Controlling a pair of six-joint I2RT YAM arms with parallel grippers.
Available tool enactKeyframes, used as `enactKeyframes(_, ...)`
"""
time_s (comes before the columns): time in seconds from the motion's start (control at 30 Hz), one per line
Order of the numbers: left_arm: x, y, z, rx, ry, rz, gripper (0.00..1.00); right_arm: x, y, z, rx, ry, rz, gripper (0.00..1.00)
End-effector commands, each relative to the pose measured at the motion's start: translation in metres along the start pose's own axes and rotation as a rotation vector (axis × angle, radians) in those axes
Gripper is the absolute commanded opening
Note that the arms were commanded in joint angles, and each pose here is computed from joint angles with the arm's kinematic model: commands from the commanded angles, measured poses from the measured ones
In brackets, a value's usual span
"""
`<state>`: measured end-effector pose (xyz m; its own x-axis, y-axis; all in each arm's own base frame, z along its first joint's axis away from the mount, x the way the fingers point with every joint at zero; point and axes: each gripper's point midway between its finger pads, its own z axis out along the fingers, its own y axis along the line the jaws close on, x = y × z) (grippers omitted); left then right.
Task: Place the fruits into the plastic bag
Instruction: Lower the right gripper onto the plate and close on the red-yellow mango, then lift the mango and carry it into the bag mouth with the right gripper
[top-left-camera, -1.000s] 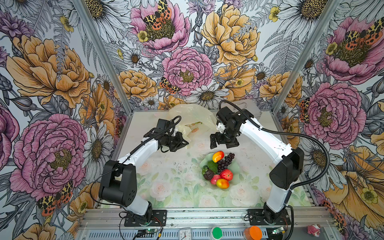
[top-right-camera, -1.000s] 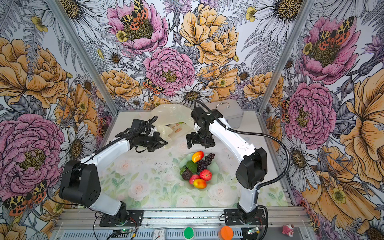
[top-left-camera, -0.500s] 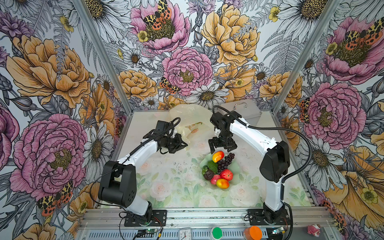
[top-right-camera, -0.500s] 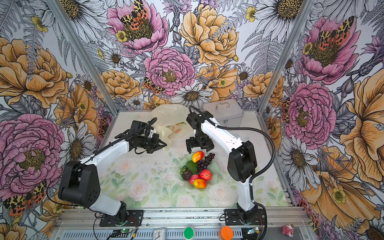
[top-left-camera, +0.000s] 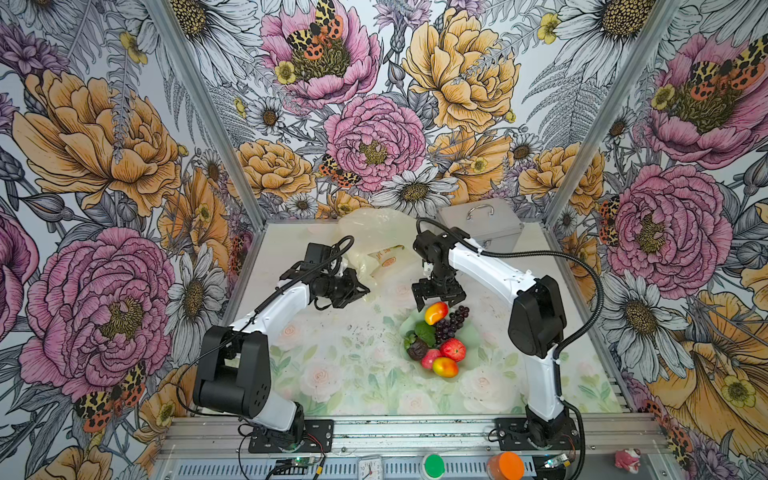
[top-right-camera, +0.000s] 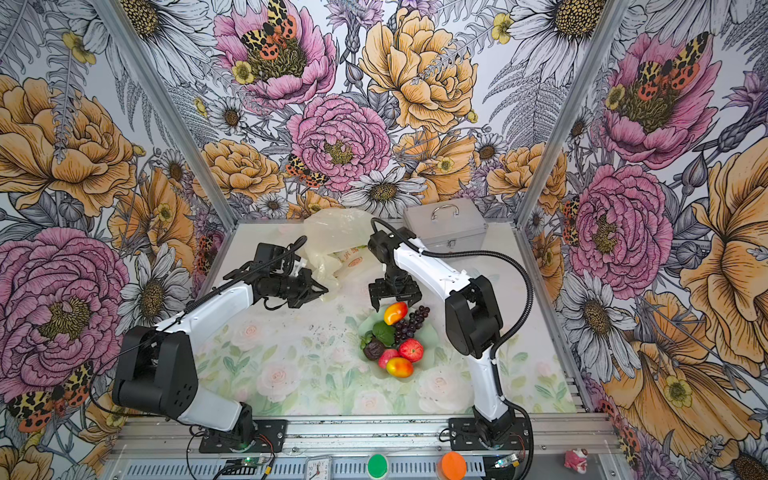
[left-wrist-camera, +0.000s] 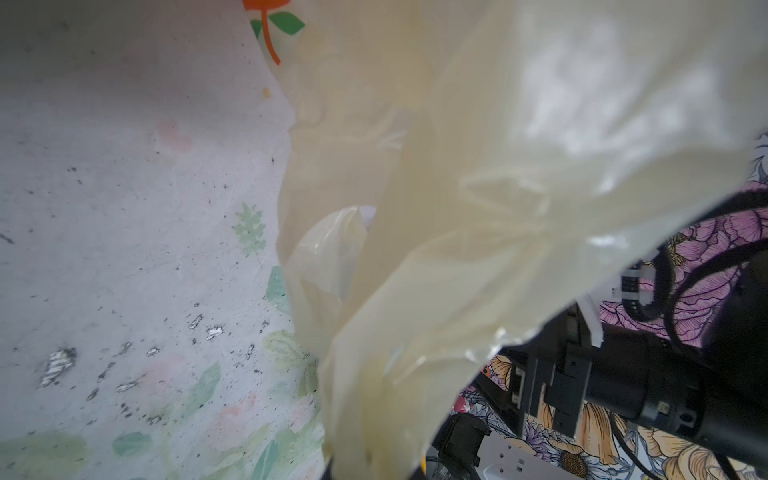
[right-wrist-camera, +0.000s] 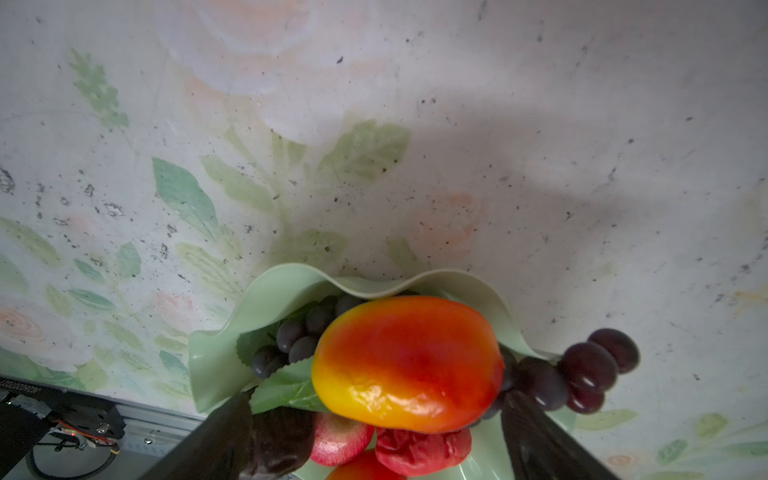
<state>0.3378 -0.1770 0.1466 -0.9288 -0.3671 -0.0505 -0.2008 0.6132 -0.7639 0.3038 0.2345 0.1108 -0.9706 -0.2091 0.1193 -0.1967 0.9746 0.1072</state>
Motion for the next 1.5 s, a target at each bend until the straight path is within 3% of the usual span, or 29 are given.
enactKeyframes(0.0,0.000,-0.005,-0.010,0.036,-0.010,0.021,0.00,-0.002,-0.001,0.010,0.024,0.007,-0.017,0.95)
enactKeyframes(0.23,-0.003,-0.004,-0.010,0.033,-0.019,0.016,0.00,-0.004,-0.008,0.019,0.063,0.015,-0.022,0.90)
enactKeyframes(0.47,-0.001,-0.002,-0.011,0.025,-0.023,0.012,0.00,-0.005,-0.007,0.019,0.066,0.008,-0.029,0.79)
enactKeyframes(0.87,0.002,-0.002,-0.009,0.012,-0.027,0.015,0.00,-0.001,-0.005,0.025,0.089,0.013,-0.044,0.82)
enactKeyframes(1.0,0.002,-0.003,-0.009,0.013,-0.030,0.018,0.00,-0.003,-0.005,0.012,0.090,-0.030,-0.046,0.76)
enactKeyframes(1.1,0.003,-0.003,-0.007,0.008,-0.028,0.019,0.00,-0.002,-0.006,0.001,0.086,-0.057,-0.044,0.66)
enactKeyframes(1.33,0.003,-0.008,-0.002,0.013,-0.018,0.027,0.00,0.001,0.000,-0.027,-0.025,-0.098,0.005,0.66)
enactKeyframes(1.47,0.002,-0.012,0.000,0.018,-0.016,0.034,0.00,-0.012,0.010,-0.051,-0.192,-0.163,0.081,0.66)
